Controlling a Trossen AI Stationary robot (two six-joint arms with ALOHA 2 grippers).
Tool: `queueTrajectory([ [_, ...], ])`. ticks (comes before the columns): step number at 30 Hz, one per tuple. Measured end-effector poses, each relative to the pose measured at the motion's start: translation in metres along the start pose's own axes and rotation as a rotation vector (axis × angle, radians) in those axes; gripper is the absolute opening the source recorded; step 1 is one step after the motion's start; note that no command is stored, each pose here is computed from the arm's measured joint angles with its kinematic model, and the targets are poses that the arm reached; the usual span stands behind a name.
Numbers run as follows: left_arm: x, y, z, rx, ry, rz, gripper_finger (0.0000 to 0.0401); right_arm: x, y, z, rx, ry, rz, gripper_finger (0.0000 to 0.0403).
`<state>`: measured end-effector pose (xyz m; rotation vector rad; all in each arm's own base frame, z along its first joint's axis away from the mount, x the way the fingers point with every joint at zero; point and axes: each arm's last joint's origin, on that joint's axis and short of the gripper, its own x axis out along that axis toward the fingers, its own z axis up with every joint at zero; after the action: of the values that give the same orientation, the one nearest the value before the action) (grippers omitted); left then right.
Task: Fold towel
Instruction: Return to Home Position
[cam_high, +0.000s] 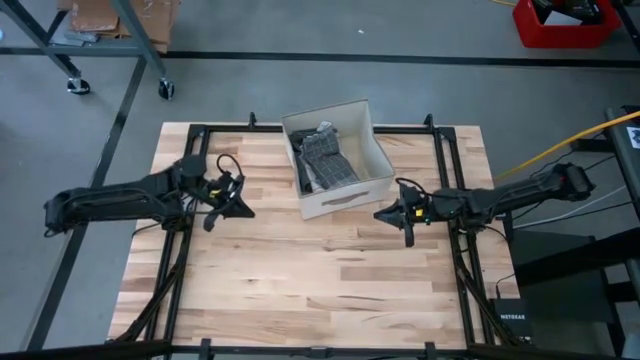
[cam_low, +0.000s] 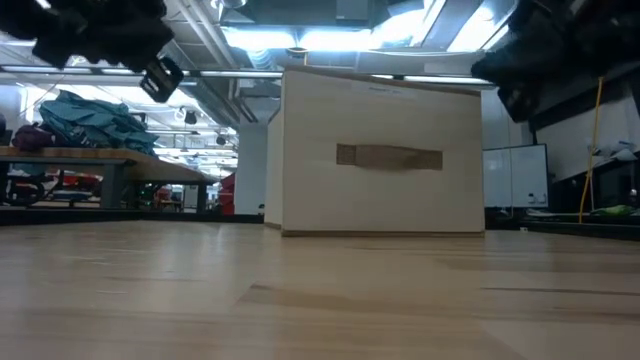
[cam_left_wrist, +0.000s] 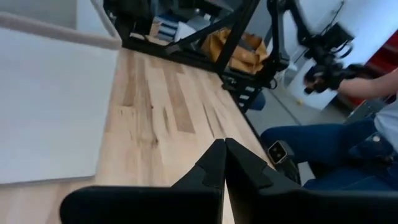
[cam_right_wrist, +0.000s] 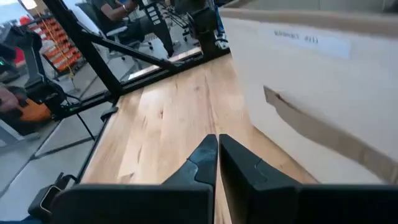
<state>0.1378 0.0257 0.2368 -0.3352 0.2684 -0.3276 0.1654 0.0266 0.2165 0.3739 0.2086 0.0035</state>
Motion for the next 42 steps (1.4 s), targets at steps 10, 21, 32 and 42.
queueTrajectory([
  [10, 0.013, 0.006, -0.040, -0.035, -0.057, -0.067, 0.0000, -0.003, -0.017, -0.038, 0.043, -0.029, 0.013, 0.0021],
  [21, 0.018, -0.001, -0.057, 0.035, -0.088, -0.165, 0.0000, -0.005, -0.021, -0.054, 0.043, 0.065, 0.065, 0.0021],
  [32, 0.018, 0.009, -0.084, 0.031, -0.079, -0.030, 0.0000, -0.005, -0.027, -0.056, 0.046, 0.033, -0.104, 0.0021],
  [42, 0.018, 0.009, -0.082, 0.191, -0.094, -0.019, 0.0001, -0.010, -0.041, -0.075, -0.024, 0.188, -0.330, 0.0021],
])
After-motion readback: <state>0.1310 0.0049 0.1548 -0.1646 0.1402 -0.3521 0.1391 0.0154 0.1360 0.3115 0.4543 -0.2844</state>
